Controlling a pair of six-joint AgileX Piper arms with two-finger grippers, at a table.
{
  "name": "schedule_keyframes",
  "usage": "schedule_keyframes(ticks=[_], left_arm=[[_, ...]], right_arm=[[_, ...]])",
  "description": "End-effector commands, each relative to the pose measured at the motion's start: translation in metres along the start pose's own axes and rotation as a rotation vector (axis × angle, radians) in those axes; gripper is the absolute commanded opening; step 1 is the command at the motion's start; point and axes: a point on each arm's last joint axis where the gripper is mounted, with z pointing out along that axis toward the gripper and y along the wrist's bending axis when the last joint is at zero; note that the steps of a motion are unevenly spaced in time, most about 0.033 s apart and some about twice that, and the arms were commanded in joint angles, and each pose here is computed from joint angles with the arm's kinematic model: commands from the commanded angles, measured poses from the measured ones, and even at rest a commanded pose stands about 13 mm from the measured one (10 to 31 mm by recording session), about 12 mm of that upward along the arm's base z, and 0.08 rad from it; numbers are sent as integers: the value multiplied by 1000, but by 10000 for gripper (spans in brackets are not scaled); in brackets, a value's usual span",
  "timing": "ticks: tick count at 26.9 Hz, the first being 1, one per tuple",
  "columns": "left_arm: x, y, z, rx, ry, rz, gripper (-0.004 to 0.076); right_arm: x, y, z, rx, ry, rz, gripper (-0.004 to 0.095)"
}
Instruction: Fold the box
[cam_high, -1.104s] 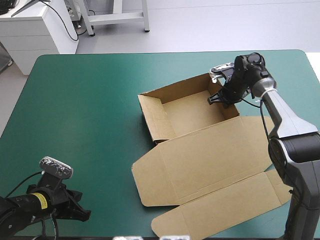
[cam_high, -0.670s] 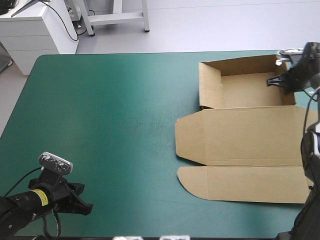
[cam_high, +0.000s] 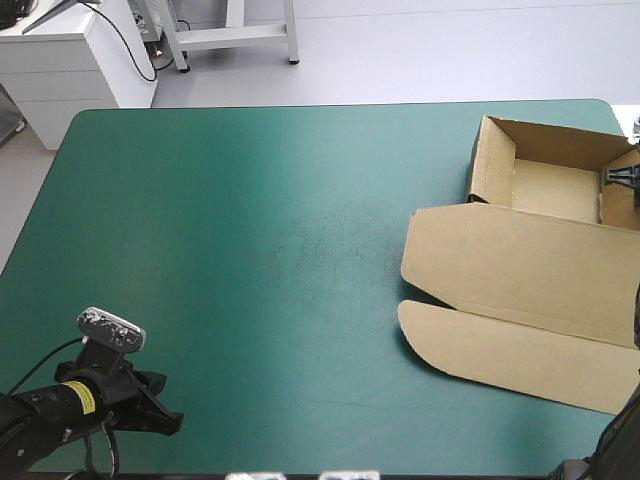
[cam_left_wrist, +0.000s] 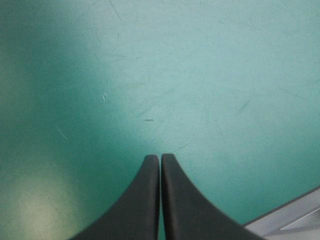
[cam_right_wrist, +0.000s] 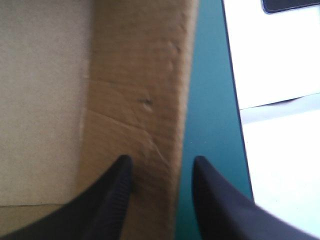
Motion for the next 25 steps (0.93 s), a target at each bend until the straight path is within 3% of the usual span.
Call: schedule_keyframes(ticks=[1,2,4,7,11,14,18,25], left_arm=[[-6,0,-6,-1,-41,-1,-8],[-7,0,-6,-6,-46,1,-8],[-7,3,-6,-36,-50,15,-8],[-8,4,-7,-54,-59,24,-8],[-8,5,-7,-63,-60,28,-8],[-9,5,-7,-64,-75,30,-8],[-14,5,-7,-62,-125,32,-8],[-16,5,-8,-64,-153,35,-8]], right_arm=[[-4,-17,-37,70,-121,49,734],[-3,-19,-36,70,-119,56,790],[-2,-16,-41,24,-112,74,774],[-2,-13,-55,-14,-123,86,562],[-3,-8,-82,-61,-182,101,193],[-3,1,-100,-149,-242,108,-24],[-1,17,-131,-278,-342,52,-10],[9,69,-193,-353,-467,-77,-10]])
